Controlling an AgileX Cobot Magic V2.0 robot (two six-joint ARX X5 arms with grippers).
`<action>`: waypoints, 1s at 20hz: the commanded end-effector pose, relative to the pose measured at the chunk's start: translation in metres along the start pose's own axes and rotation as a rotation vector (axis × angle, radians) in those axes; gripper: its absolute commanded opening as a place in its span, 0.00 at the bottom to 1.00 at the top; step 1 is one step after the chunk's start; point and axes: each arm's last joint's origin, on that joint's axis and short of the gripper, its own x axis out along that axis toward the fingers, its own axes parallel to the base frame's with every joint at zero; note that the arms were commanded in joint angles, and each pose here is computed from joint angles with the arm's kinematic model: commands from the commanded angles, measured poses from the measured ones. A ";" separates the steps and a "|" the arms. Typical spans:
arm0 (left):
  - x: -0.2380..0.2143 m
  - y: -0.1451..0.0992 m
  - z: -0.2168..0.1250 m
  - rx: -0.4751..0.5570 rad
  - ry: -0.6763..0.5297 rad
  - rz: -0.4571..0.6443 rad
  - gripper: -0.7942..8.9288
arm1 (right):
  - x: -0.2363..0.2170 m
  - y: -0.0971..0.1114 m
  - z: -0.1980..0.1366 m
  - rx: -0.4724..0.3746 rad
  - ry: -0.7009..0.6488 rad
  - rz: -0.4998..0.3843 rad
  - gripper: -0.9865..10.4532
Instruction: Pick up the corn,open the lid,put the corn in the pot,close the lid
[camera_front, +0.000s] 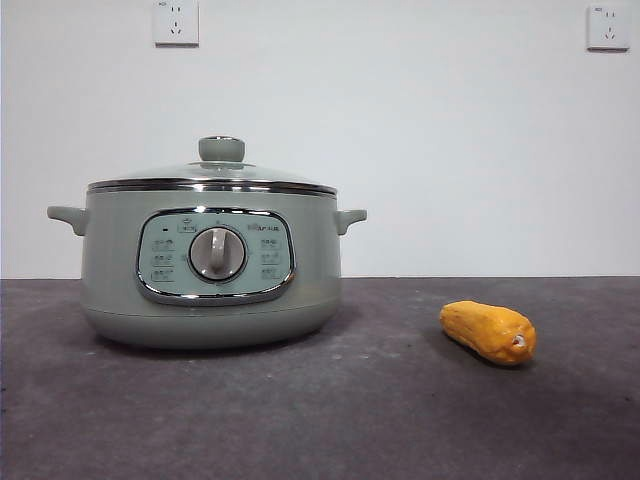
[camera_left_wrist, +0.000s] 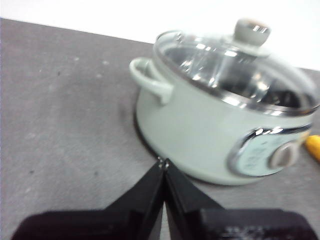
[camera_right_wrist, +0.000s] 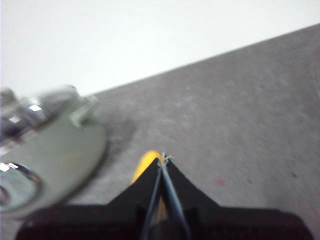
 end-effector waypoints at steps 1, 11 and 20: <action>-0.008 -0.006 0.015 -0.012 -0.004 -0.038 0.08 | -0.007 0.010 0.021 0.023 -0.015 0.021 0.08; -0.037 -0.027 0.078 0.022 0.140 -0.064 0.08 | -0.026 0.043 0.095 -0.082 0.213 0.056 0.08; -0.052 -0.043 0.117 0.069 0.276 -0.195 0.08 | -0.026 0.058 0.143 -0.186 0.546 0.042 0.08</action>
